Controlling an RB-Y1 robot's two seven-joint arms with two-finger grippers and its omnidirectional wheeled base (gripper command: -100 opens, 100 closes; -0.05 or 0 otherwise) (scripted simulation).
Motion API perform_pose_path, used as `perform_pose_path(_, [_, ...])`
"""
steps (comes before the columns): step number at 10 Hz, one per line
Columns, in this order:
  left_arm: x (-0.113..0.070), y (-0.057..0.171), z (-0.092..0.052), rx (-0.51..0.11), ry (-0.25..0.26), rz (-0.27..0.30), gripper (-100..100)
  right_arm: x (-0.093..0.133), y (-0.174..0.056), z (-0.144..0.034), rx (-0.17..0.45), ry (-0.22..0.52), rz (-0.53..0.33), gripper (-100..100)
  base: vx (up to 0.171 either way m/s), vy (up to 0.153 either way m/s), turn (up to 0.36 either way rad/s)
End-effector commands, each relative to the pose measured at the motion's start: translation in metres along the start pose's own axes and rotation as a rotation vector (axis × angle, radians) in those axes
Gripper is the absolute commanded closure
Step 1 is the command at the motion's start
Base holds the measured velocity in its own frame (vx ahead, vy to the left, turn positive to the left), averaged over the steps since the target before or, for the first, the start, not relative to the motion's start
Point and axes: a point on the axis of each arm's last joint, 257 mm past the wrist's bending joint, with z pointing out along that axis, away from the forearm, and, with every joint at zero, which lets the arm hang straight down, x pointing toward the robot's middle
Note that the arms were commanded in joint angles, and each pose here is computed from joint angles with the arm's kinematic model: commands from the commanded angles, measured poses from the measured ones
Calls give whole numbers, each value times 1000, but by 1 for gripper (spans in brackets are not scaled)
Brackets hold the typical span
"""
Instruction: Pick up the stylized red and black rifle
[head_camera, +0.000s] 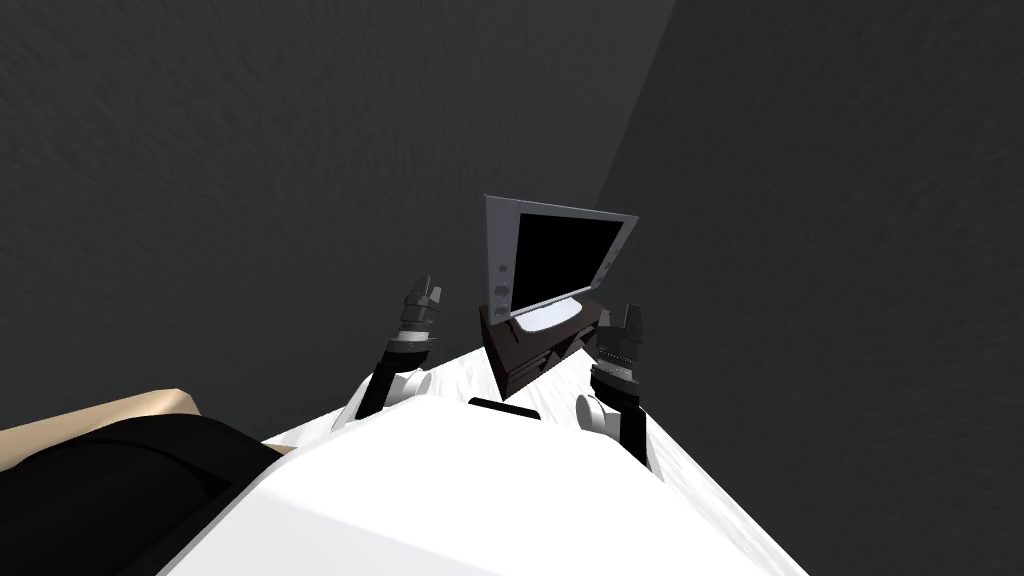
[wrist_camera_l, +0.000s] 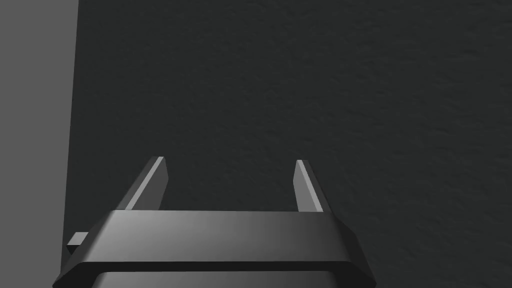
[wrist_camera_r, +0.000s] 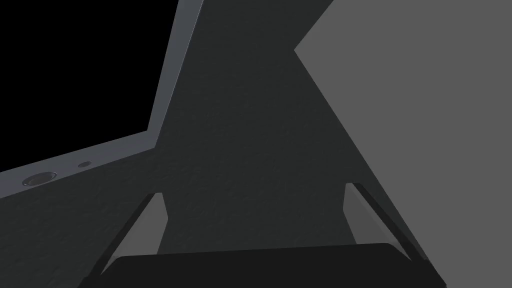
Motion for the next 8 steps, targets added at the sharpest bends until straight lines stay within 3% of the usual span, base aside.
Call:
perform_pose_path(1, [5, 6, -1, -11, 29, -19, -100, 0, 0, 0, 0, 0, 0, 0, -12, -62, 4])
perform_pose_path(5, [17, 30, -5, -67, 100, -92, -100, 0, 0, 0, 0, 0, 0, 0, -19, -139, -11])
perform_pose_path(8, [28, 62, -16, -151, 160, -167, -100, 0, 0, 0, 0, 0, 0, 0, -21, -174, -54])
